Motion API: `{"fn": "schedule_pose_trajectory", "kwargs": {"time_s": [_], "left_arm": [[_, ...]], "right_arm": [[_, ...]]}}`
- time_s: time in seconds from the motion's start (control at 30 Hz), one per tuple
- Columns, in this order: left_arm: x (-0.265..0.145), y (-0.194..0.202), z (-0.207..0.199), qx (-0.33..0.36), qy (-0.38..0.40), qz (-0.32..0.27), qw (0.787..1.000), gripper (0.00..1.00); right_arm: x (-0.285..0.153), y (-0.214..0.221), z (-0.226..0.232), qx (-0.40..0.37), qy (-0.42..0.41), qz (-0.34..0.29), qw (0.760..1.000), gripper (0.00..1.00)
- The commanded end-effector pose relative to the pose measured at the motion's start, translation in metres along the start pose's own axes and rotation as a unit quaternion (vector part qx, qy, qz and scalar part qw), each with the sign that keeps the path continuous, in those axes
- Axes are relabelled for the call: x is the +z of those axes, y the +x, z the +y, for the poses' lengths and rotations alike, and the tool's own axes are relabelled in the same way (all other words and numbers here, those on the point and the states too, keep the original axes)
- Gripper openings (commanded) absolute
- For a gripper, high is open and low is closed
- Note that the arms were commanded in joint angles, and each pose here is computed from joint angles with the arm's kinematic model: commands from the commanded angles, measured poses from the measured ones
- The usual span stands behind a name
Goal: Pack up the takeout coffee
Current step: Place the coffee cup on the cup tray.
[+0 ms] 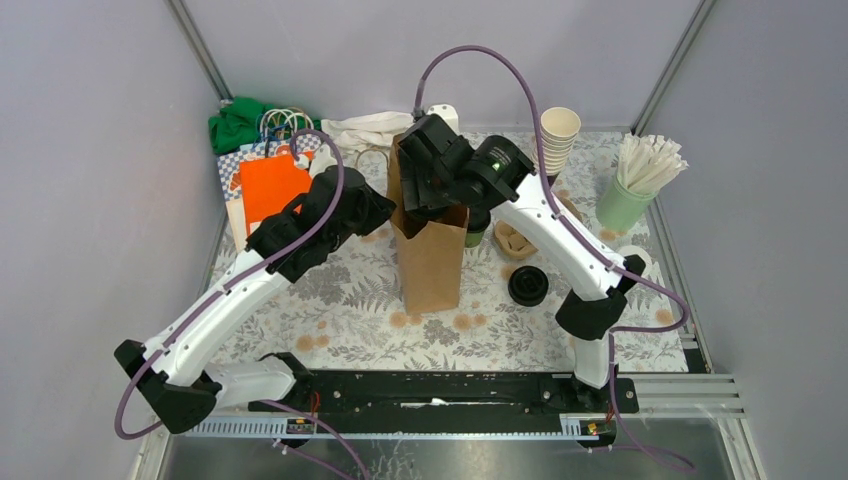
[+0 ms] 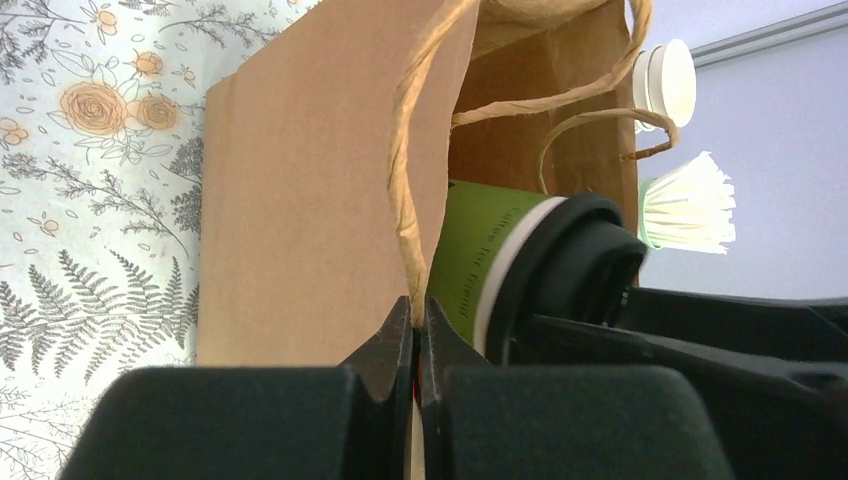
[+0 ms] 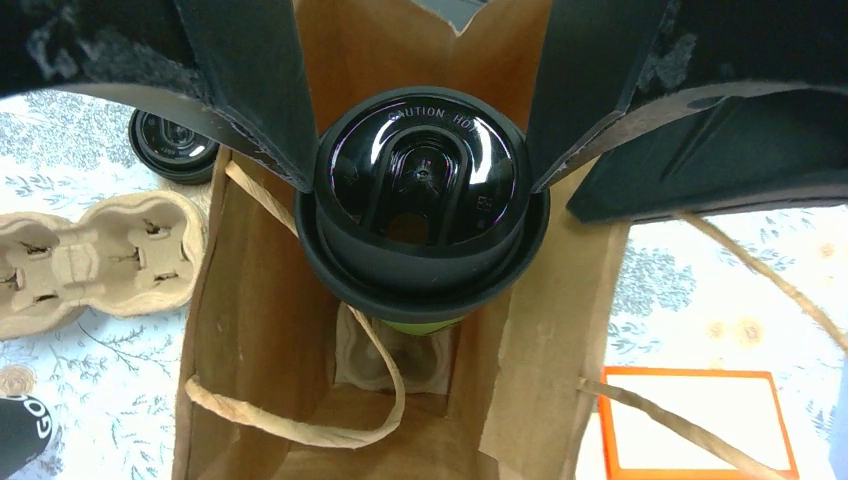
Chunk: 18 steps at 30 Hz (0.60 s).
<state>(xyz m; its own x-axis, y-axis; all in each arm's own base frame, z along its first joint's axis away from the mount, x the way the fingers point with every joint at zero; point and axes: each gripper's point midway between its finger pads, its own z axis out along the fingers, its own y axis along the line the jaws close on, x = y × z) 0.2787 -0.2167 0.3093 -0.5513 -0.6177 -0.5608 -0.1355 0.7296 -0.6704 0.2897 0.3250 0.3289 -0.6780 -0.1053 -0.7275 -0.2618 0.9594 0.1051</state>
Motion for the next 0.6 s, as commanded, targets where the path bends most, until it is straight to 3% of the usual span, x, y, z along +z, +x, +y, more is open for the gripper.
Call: {"fn": "schedule_pose_trajectory", "kwargs": {"time_s": [0.0,0.57], "left_arm": [[-0.013,-0.012,-0.017,-0.035,0.037,-0.026,0.998,0.00],[-0.014,0.006,-0.019,-0.067,0.048,-0.019,0.996,0.00]], "right_arm": [[0.010,0.011,-0.005,-0.011,0.031,0.007,0.999,0.33],[0.039,0.059,-0.009,-0.032,0.056,0.084,0.994,0.34]]}}
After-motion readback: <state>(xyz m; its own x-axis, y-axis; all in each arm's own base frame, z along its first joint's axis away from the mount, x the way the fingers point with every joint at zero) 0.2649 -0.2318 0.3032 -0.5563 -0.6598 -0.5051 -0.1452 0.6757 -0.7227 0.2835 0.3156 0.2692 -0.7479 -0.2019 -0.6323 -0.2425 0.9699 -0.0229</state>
